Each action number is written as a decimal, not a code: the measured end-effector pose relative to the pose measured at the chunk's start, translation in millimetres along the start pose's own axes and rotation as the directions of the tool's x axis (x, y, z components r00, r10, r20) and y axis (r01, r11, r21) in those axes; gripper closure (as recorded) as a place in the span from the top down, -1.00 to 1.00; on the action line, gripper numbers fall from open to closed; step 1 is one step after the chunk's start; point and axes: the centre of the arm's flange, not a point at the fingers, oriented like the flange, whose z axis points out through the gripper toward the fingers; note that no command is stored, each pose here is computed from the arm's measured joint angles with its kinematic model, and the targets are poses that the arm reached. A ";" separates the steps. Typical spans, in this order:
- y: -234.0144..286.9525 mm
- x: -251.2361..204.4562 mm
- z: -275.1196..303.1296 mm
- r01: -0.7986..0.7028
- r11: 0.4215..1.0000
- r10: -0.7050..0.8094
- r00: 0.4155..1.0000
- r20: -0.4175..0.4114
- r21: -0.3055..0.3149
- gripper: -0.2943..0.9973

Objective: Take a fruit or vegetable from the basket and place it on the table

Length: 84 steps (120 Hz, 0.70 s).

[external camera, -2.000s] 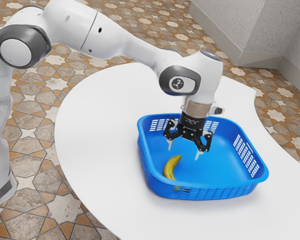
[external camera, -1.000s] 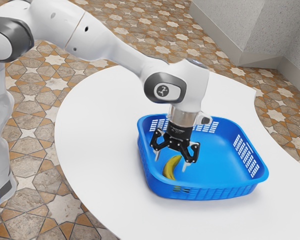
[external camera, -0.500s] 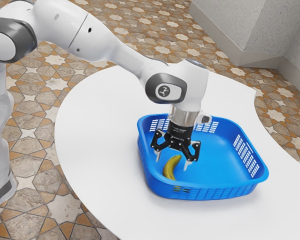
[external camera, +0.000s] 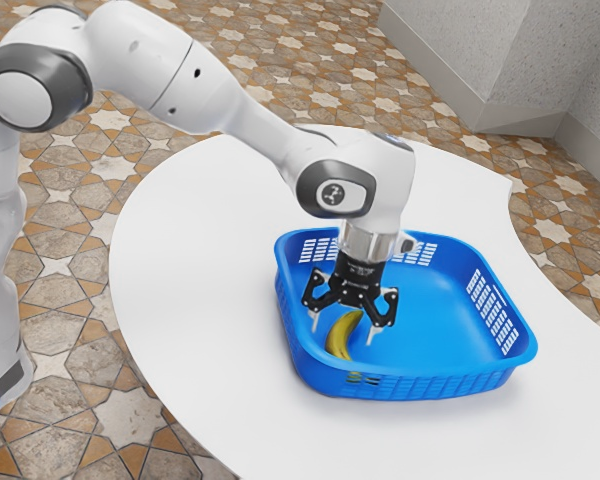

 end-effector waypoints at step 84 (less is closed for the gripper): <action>6.0 8.4 21.3 0.073 0.997 -0.073 0.997 0.015 0.006 0.33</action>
